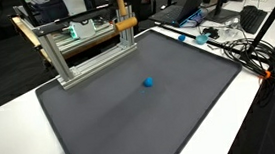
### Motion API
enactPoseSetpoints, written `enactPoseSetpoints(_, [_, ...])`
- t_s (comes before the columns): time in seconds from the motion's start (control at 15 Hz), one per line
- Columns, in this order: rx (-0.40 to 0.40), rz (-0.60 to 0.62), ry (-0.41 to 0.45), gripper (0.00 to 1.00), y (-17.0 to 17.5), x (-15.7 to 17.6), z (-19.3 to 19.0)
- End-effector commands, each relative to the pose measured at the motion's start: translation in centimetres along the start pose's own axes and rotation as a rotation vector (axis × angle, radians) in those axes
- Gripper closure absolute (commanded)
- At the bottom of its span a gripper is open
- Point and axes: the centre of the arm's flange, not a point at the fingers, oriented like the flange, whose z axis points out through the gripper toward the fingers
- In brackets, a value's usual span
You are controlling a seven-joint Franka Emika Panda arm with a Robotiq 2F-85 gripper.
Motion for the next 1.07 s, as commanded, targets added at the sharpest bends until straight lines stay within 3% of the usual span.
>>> enactPoseSetpoints(0.0, [-0.017, 0.032, 0.024, 0.78, -3.2, 7.5, -1.2])
enactPoseSetpoints(0.27, [-0.006, 0.052, -0.016, 0.78, -3.5, 14.8, -0.4])
enactPoseSetpoints(0.53, [-0.067, 0.068, -0.063, 0.78, -0.8, 21.5, 3.3])
enactPoseSetpoints(0.67, [-0.098, 0.065, -0.113, 0.78, 1.4, 23.9, 6.2])
enactPoseSetpoints(0.87, [-0.049, 0.034, -0.25, 0.78, 2.6, 25.5, 9.6])
enactPoseSetpoints(0.93, [-0.077, 0.055, -0.186, 0.53, 2.7, 21.7, 9.7])
enactPoseSetpoints(1.0, [-0.069, 0.047, -0.221, 0.53, 2.9, 22.3, 10.7])
